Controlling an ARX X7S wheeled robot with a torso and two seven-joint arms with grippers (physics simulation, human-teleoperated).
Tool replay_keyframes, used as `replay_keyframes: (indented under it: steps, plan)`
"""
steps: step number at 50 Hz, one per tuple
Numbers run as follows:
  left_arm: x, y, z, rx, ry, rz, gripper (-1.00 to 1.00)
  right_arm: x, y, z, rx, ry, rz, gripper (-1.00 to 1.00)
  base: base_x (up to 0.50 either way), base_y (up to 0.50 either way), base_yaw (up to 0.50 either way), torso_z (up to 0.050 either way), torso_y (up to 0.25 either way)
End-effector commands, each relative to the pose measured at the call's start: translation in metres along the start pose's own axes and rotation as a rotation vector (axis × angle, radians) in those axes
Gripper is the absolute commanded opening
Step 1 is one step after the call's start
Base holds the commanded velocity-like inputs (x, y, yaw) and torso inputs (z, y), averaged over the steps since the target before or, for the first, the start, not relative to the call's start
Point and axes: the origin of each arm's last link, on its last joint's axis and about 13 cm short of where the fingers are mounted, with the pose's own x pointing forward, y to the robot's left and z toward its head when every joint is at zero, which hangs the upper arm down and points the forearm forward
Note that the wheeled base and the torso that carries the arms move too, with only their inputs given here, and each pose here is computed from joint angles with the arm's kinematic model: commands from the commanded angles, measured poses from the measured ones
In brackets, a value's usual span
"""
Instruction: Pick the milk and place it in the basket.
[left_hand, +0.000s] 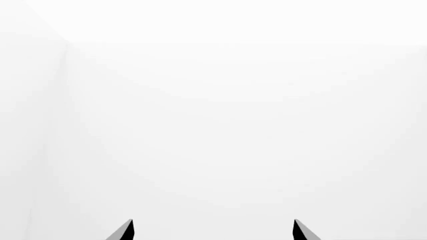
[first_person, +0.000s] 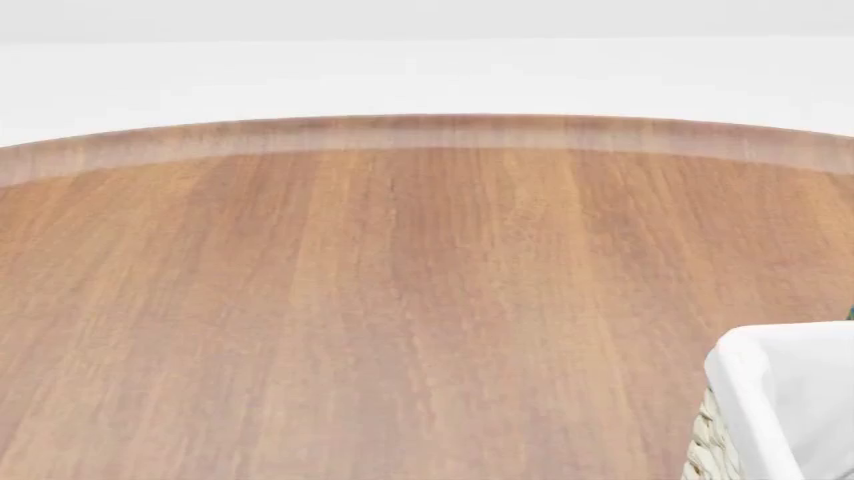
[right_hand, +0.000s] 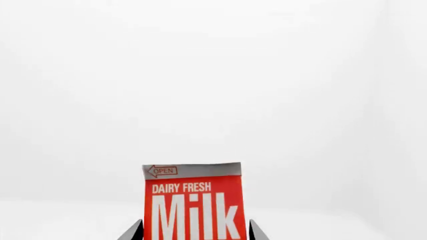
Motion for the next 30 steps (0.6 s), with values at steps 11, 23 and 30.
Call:
replay_keyframes:
  steps: [11, 23, 30]
  plan:
    - [0.000, 0.000, 0.000, 0.002, 0.000, 0.001, 1.00, -0.004, -0.006, -0.011, -0.020, 0.064, -0.036, -1.00, 0.00, 0.00, 0.00, 0.001, 0.002]
    - [0.001, 0.000, 0.000, 0.002, 0.001, -0.001, 1.00, -0.008, -0.002, -0.016, -0.060, 0.148, 0.015, -1.00, 0.00, 0.00, 0.00, 0.001, 0.002]
    - [0.000, 0.000, 0.000, 0.003, 0.002, 0.001, 1.00, -0.011, -0.003, -0.020, -0.051, 0.197, 0.034, -1.00, 0.00, 0.00, 0.00, 0.000, 0.001]
